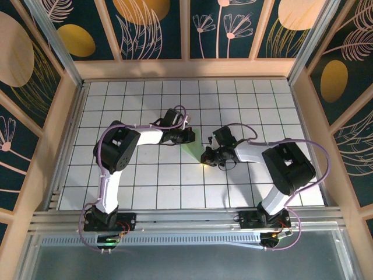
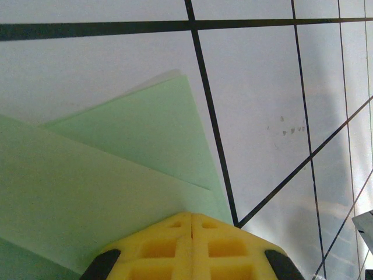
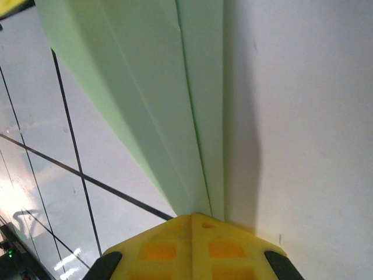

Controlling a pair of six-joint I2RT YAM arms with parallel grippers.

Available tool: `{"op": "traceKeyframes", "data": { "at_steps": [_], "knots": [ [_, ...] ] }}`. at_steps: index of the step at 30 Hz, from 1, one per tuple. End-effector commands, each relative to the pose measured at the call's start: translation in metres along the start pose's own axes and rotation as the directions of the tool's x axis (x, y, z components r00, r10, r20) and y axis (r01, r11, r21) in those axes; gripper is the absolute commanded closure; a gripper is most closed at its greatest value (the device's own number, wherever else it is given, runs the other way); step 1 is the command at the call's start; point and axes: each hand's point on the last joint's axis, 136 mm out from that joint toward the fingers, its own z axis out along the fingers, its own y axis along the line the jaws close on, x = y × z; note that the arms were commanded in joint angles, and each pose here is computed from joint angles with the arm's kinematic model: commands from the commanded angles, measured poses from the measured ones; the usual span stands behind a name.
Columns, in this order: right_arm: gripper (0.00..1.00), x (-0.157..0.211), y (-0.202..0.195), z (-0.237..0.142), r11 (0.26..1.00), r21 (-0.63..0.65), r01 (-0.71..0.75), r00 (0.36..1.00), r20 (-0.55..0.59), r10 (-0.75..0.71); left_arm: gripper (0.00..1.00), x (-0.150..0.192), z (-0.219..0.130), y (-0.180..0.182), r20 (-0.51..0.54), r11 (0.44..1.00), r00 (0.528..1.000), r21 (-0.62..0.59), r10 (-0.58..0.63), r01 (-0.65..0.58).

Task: Fold a paper plane with a square sheet of paper (fold left side to right side)
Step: Fourth fold the wing at the center of the table.

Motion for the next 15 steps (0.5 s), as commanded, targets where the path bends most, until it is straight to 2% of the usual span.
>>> {"op": "traceKeyframes", "data": {
  "at_steps": [1,3,5,9,11,15],
  "knots": [
    [1.0,0.016,-0.012,-0.008,0.998,0.044,-0.042,0.998,-0.04,0.044,1.0,0.023,0.009,0.044,-0.053,0.988,0.997,-0.141,-0.063,0.055],
    [1.0,0.007,0.001,-0.016,1.0,0.01,-0.011,1.0,-0.01,0.011,1.0,0.018,0.008,0.034,-0.047,0.993,0.997,-0.099,-0.063,0.059],
    [0.91,-0.006,0.02,-0.027,0.998,-0.031,0.046,0.998,0.037,-0.045,0.97,0.011,0.004,0.014,-0.038,0.998,0.997,-0.023,-0.065,0.064],
    [0.73,-0.042,0.033,-0.052,0.992,-0.059,0.11,0.984,0.146,-0.101,0.85,-0.012,-0.012,-0.028,0.011,0.993,0.999,0.108,-0.05,0.049],
    [0.65,-0.056,0.033,-0.056,0.988,-0.053,0.144,0.975,0.178,-0.133,0.8,-0.026,-0.023,-0.044,0.051,0.992,0.998,0.127,-0.031,0.025],
    [0.58,-0.076,0.027,-0.048,0.981,-0.021,0.193,0.964,0.192,-0.185,0.73,-0.045,-0.046,-0.058,0.127,0.993,0.992,0.114,-0.007,-0.007]
  ]
}}
